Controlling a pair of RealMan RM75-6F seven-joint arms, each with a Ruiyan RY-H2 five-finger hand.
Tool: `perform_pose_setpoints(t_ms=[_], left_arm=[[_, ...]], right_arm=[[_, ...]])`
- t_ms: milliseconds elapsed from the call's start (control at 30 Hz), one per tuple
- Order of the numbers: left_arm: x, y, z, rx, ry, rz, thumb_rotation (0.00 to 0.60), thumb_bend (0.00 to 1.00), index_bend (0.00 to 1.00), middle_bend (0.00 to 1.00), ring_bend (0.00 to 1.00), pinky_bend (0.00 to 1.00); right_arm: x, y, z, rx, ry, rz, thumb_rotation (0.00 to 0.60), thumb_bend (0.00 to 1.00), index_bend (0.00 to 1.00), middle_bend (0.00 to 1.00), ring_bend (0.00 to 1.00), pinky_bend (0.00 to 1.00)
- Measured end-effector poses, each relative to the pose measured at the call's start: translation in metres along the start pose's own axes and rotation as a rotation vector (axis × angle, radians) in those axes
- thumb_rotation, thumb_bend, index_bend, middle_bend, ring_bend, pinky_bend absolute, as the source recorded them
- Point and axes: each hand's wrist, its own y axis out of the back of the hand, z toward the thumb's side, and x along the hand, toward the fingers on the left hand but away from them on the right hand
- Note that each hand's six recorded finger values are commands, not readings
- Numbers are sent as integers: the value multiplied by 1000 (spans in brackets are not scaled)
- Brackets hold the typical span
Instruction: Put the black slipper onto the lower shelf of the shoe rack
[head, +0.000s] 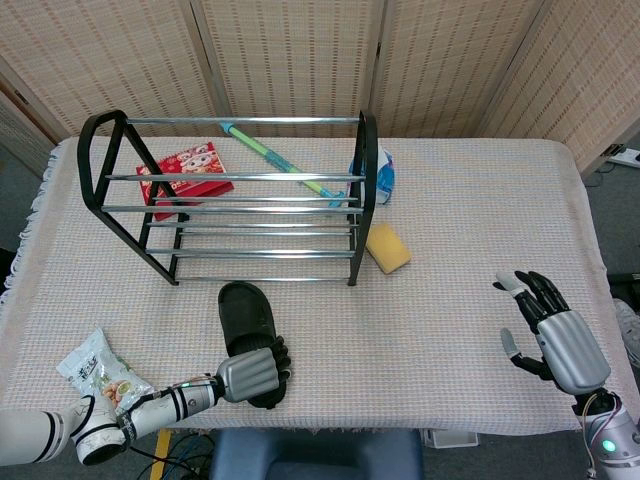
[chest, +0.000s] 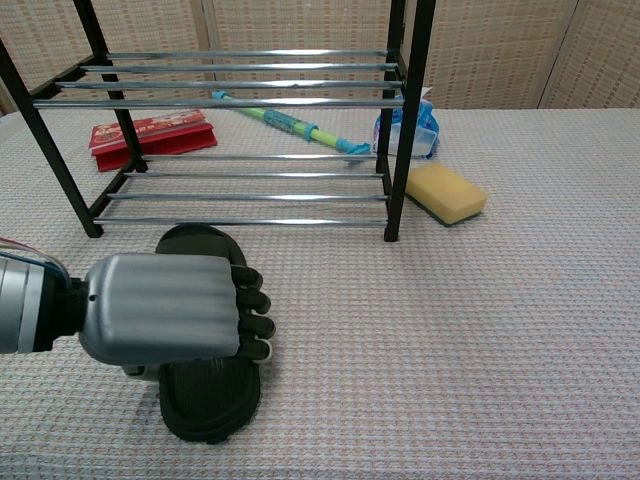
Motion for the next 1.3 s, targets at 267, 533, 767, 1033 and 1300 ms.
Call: perform_pose_setpoints(t_ms=[267, 533, 767, 1033, 1300], left_arm=[[0, 4, 1, -17, -7, 55, 600, 134, 631, 539, 435, 281], [-15, 13, 1, -7, 12, 98, 600, 133, 677, 574, 460, 362], [-27, 28, 3, 35, 31, 141, 600, 133, 690, 581, 466, 371], [-23, 41, -12, 84, 66, 168, 600, 133, 691, 581, 467, 372], [-2, 44, -33, 131, 72, 162, 600, 133, 682, 581, 467, 371]], right_arm=[[0, 0, 0, -1, -2, -3, 600, 551, 0, 192, 116, 67], [-1, 1, 1, 0, 2, -9, 600, 552, 0, 192, 116, 67], [-1, 1, 3, -1, 8, -9, 600, 552, 0, 192, 116, 67], [0, 4, 2, 0, 5, -18, 600, 553, 0, 192, 116, 67], [2, 6, -1, -6, -2, -25, 600, 553, 0, 192, 116, 67]])
